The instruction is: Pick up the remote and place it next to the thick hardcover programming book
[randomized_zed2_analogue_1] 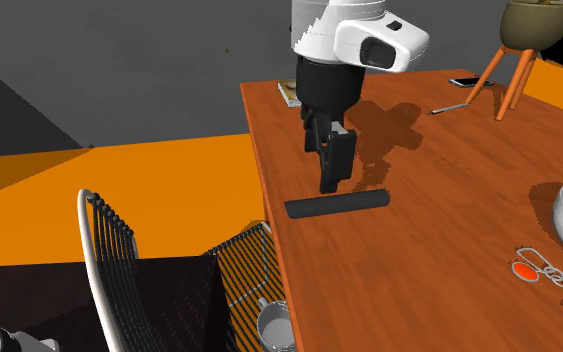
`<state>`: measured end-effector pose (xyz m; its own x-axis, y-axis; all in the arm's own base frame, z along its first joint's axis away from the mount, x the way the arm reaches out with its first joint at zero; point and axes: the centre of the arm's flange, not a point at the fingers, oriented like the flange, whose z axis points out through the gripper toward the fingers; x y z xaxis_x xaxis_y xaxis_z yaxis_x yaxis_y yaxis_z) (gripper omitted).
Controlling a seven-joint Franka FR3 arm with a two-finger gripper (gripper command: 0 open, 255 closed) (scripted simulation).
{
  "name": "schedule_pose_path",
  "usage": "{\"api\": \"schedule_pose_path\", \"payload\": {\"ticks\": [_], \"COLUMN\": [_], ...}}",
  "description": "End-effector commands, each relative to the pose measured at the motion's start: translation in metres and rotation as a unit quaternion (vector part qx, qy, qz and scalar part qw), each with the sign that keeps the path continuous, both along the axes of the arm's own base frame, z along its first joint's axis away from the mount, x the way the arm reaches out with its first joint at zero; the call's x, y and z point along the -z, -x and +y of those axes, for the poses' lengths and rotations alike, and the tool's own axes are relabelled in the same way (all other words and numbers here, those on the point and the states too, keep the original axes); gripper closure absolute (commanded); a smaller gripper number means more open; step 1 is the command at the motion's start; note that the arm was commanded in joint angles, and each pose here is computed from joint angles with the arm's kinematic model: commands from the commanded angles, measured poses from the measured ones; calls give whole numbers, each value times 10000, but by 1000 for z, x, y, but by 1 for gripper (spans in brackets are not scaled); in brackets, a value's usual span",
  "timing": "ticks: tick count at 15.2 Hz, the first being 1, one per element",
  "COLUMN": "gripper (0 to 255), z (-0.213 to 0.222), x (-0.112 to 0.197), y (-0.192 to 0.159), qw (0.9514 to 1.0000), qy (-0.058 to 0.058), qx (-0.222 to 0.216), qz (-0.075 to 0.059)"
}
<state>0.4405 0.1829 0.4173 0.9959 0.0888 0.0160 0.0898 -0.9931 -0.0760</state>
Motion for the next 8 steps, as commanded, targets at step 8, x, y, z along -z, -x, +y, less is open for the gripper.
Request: {"api": "schedule_pose_path", "payload": {"ticks": [8], "gripper": [0], "z": [38], "x": [73], "y": [-35], "qw": [9998], "qy": [-16], "qx": [168], "qz": [134]}}
